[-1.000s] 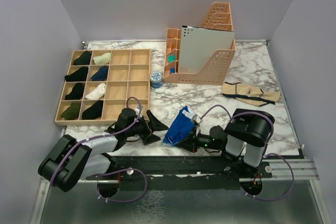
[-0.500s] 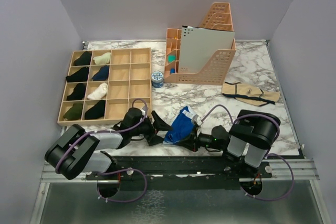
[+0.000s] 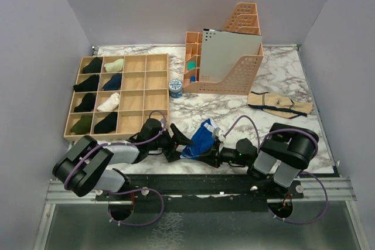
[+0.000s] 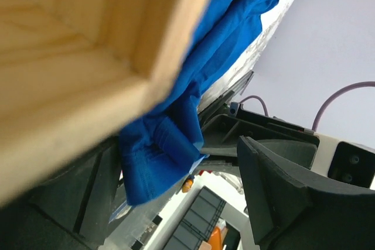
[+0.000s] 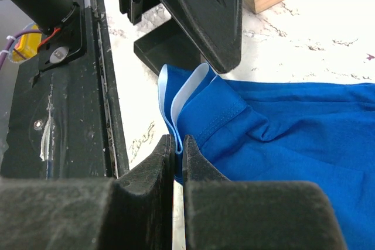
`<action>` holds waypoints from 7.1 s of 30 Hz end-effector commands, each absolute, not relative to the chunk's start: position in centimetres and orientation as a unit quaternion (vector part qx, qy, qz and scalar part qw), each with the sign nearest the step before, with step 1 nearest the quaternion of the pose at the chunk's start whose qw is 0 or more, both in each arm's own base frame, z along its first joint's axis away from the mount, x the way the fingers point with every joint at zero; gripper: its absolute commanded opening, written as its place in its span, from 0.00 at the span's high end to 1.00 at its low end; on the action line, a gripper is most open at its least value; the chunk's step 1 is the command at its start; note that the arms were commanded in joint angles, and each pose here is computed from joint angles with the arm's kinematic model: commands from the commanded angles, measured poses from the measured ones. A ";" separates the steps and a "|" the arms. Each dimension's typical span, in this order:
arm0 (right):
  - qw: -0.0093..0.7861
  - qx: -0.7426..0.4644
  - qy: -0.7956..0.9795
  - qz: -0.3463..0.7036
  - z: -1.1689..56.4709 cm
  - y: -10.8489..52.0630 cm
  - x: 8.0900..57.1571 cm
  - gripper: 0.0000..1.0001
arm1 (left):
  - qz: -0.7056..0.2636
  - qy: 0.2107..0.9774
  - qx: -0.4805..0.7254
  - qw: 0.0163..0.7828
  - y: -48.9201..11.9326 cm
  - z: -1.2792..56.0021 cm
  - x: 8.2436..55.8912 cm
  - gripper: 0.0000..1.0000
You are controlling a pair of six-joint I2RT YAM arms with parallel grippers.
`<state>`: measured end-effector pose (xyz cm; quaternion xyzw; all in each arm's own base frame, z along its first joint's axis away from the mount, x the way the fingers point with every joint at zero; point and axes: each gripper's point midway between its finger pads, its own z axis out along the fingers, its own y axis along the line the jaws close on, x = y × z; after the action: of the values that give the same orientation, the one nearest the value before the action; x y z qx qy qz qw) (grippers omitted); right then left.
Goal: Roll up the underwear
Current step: Roll the underwear to the center of the board.
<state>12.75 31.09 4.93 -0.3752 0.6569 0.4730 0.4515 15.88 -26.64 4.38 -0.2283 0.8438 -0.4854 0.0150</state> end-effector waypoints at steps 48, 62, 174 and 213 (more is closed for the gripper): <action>0.454 -0.498 0.631 0.384 1.6 30.4 12.2 1.00 | -0.268 0.910 -0.315 0.028 -23.2 -0.8 13.1 0.63; 0.447 -0.501 0.635 0.383 1.3 30.5 12.1 0.99 | -0.289 0.908 -0.295 0.070 -23.5 1.1 14.0 0.34; 0.546 -0.633 0.530 0.143 2.9 36.2 11.6 1.00 | -0.335 0.877 -0.340 0.051 -21.9 3.7 15.2 0.65; 0.255 -0.170 0.835 0.457 -0.4 33.0 15.9 0.99 | -0.427 0.863 -0.076 0.260 -21.7 6.9 16.1 0.14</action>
<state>16.42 34.18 3.22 -0.1960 0.7755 0.4929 0.3424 16.64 -21.66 8.08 -0.1182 0.8469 -0.4444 0.2671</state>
